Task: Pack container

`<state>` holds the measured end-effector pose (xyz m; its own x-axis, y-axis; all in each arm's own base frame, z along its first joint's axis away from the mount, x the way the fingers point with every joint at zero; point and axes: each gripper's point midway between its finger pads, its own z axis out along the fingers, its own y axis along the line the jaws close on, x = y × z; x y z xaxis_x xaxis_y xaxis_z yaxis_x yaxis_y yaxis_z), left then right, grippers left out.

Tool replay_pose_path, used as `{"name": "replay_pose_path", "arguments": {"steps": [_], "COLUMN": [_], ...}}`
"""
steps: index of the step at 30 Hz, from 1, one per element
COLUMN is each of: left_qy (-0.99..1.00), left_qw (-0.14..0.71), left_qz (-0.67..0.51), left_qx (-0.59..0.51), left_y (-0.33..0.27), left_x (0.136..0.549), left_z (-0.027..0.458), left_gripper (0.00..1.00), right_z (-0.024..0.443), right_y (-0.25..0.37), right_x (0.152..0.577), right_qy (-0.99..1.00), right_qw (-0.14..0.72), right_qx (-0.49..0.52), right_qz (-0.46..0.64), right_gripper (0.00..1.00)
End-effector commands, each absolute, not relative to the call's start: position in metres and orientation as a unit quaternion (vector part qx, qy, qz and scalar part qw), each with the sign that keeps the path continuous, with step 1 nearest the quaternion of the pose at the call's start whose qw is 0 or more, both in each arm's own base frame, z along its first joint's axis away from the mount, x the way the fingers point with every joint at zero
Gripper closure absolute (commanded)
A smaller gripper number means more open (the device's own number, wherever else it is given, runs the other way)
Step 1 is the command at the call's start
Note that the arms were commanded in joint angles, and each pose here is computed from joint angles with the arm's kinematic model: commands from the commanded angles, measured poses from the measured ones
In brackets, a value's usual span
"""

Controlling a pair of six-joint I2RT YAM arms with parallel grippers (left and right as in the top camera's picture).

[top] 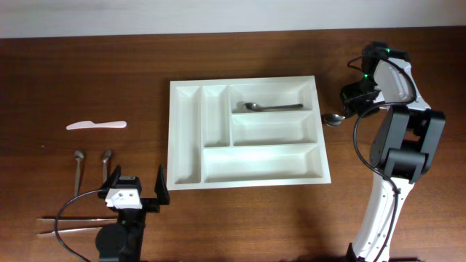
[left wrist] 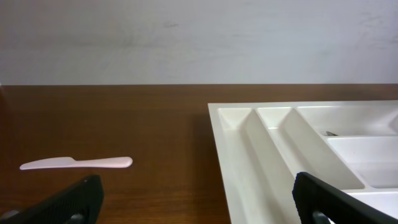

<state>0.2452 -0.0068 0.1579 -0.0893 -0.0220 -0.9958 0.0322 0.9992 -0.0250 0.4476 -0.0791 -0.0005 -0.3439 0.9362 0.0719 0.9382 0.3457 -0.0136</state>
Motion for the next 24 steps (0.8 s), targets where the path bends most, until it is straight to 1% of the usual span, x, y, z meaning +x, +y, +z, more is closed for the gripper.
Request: {"name": "replay_pose_path", "arguments": {"steps": [1,7,16,24], "left_qy": [0.737,0.737,0.737,0.737], "left_qw": [0.676,0.676,0.676,0.676], "left_qz": [-0.02,-0.02,-0.02,-0.02], "left_qx": [-0.003,-0.003,-0.003,-0.003], "left_y": [-0.005,-0.005,-0.005,-0.005], "left_x": [0.245,0.245,0.245,0.245], "left_z": [0.157,0.157,0.157,0.157], "left_gripper": [0.01,0.01,0.01,0.01], "right_z": [-0.016,-0.002,0.063,0.101], "right_y": [-0.081,-0.082,-0.086,-0.086], "right_x": [0.436,0.44,0.458,0.461], "right_qy": [-0.816,-0.817,-0.808,-0.794], "right_qw": [0.053,0.045,-0.021,-0.055], "right_qx": [-0.575,-0.575,-0.588,-0.603], "right_qz": [0.006,0.002,-0.028,-0.045], "right_gripper": [0.96,0.96,0.96,0.96]}}
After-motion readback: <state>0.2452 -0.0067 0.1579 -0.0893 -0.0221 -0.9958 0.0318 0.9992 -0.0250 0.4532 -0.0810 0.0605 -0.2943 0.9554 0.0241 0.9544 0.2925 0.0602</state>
